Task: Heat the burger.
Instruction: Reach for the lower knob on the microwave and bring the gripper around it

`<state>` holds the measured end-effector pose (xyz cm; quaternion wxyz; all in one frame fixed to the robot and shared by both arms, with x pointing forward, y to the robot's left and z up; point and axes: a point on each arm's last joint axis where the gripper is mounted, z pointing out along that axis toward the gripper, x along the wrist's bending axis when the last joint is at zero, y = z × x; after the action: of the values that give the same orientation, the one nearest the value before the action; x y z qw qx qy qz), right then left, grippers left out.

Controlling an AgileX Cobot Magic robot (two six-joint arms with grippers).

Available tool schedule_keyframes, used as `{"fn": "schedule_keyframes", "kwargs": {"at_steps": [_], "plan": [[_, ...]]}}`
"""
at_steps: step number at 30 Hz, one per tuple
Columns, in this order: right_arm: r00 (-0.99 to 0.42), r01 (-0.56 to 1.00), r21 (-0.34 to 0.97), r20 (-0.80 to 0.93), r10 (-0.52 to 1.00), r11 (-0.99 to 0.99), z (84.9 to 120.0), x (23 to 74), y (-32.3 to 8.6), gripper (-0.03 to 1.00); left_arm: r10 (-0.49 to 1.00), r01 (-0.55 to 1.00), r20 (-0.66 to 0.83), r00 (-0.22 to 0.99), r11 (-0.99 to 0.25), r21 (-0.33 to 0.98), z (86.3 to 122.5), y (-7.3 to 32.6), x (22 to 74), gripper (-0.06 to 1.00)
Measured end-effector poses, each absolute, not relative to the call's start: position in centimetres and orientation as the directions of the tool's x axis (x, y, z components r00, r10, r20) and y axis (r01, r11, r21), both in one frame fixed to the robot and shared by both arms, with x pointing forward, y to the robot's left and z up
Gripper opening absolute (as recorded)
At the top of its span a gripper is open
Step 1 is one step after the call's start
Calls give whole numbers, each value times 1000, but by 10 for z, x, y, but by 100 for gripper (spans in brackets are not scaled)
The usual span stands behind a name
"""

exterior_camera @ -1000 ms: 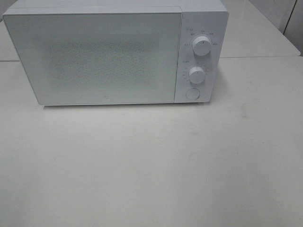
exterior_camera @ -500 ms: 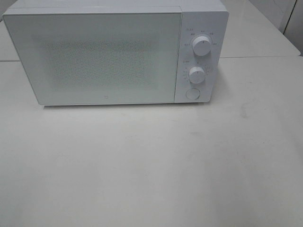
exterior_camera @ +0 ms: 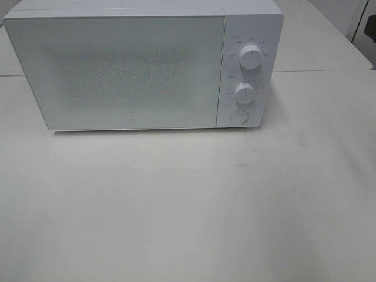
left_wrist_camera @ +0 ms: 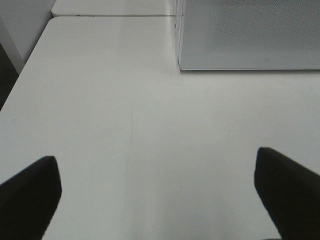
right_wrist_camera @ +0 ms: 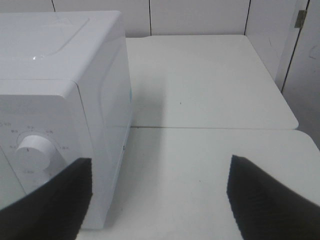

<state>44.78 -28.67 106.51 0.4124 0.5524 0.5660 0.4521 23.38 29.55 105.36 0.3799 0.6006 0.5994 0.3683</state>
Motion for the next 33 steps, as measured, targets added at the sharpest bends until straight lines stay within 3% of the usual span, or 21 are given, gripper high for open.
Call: {"fn": "schedule_keyframes", "kwargs": {"at_steps": [13,33], "plan": [[-34,85,996,31,999,-28,1029,453,-283,75,1000,440,-13,10,7,898,1054,295,234,99],[-23,40,999,23,999,-22,985,447,-227,75,1000,440,-13,10,7,898,1054,295,234,99]]}}
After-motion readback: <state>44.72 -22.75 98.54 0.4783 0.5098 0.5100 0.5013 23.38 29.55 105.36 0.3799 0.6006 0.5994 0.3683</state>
